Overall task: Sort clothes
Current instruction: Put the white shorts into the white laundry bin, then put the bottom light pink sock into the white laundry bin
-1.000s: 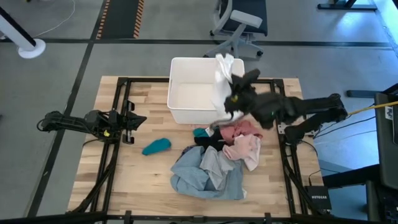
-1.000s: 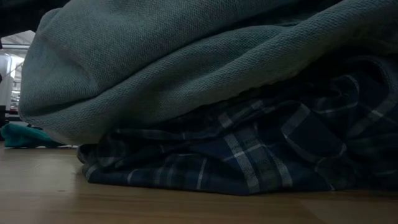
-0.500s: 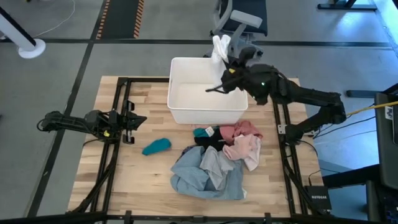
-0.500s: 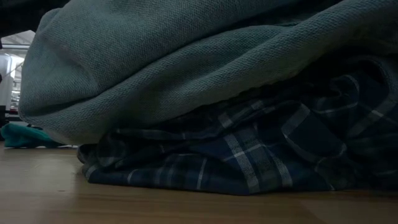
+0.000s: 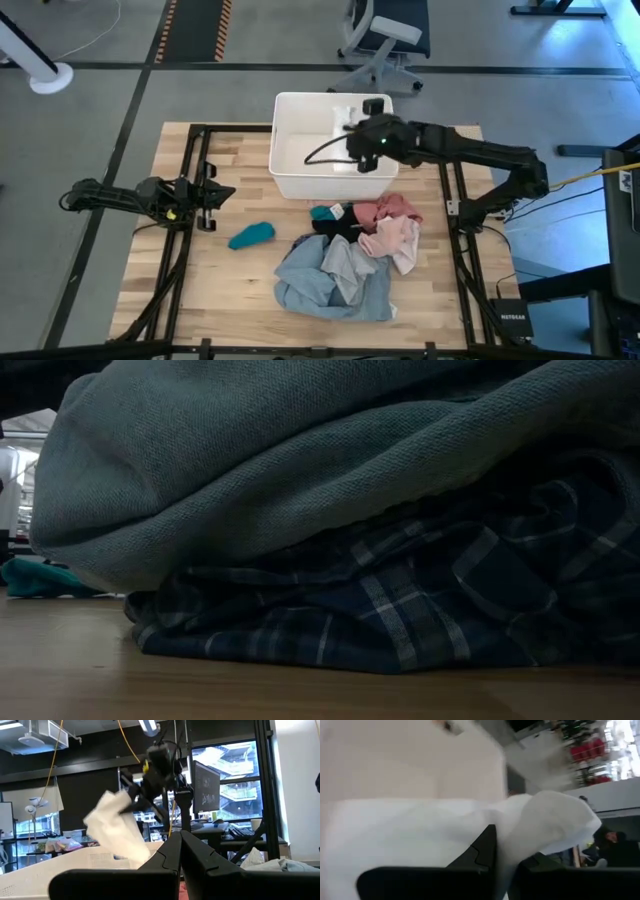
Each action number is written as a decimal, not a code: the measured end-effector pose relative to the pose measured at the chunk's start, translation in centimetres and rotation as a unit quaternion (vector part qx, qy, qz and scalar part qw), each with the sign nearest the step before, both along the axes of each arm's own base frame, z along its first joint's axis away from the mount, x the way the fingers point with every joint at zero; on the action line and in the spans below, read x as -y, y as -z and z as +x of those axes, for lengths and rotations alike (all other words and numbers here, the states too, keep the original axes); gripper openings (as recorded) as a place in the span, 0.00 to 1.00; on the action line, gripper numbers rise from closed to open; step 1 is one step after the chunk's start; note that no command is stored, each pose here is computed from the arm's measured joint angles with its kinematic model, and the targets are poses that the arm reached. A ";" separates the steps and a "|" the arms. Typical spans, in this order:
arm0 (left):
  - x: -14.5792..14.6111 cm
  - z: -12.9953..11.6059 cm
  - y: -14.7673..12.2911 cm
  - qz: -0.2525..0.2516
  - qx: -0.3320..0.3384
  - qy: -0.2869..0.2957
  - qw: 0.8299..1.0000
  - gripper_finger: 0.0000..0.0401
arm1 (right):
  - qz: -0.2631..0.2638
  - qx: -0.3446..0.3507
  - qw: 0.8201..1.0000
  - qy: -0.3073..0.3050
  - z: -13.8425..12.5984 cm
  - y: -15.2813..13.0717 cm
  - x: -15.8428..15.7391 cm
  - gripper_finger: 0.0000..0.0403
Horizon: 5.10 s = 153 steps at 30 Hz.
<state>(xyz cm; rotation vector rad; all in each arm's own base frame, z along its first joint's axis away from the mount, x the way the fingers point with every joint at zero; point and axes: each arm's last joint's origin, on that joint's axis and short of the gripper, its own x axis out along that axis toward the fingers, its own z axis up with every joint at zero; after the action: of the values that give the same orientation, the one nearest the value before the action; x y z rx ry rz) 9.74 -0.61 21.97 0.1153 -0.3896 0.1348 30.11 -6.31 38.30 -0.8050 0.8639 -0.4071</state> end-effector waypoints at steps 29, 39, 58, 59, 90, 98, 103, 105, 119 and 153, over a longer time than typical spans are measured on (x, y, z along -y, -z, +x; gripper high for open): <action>0.0 0.1 0.2 -0.002 -0.010 0.002 1.000 0.00 | 0.086 -0.119 0.988 -0.040 2.3 3.9 0.0 0.43; 0.0 0.1 0.3 0.002 -0.017 0.000 1.000 0.00 | 0.116 -0.127 0.984 -0.038 0.8 -0.1 -1.7 0.52; 0.0 0.1 0.3 0.024 -0.020 -0.008 0.999 0.00 | 0.187 -0.142 0.963 -0.130 -3.3 -2.3 -16.3 0.52; 0.0 0.1 0.3 0.024 -0.020 -0.009 0.999 0.00 | 0.186 -0.144 0.964 -0.127 -3.7 -2.1 -17.0 0.52; 0.1 0.7 2.5 -0.046 -0.129 0.017 0.990 0.00 | 0.114 -0.223 0.967 -0.045 -10.7 18.2 -23.8 0.52; 0.1 0.8 3.5 -0.024 -0.179 0.011 0.983 0.00 | 0.053 -0.149 0.987 -0.034 -10.8 19.8 -23.0 0.52; 0.1 0.8 3.5 -0.031 -0.180 0.012 0.983 0.00 | 0.050 -0.141 0.988 -0.034 -11.2 21.1 -22.6 0.52; 0.1 0.8 3.6 -0.037 -0.184 0.013 0.982 0.00 | 0.038 -0.127 0.991 -0.030 -11.2 21.1 -22.5 0.51; 0.1 0.8 4.0 0.012 -0.208 -0.001 0.978 0.00 | -0.007 -0.115 0.993 -0.022 -11.1 19.8 -22.4 0.05; 0.4 0.5 5.0 -0.004 -0.187 0.066 0.980 0.00 | -0.207 -0.122 0.965 0.109 -3.5 -3.7 -9.8 0.07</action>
<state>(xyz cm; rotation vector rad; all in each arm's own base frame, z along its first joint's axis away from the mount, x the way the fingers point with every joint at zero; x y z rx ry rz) 10.25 -1.02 16.95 0.1030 -0.0210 -0.0176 26.62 3.52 42.03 -1.1668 1.1213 -0.7087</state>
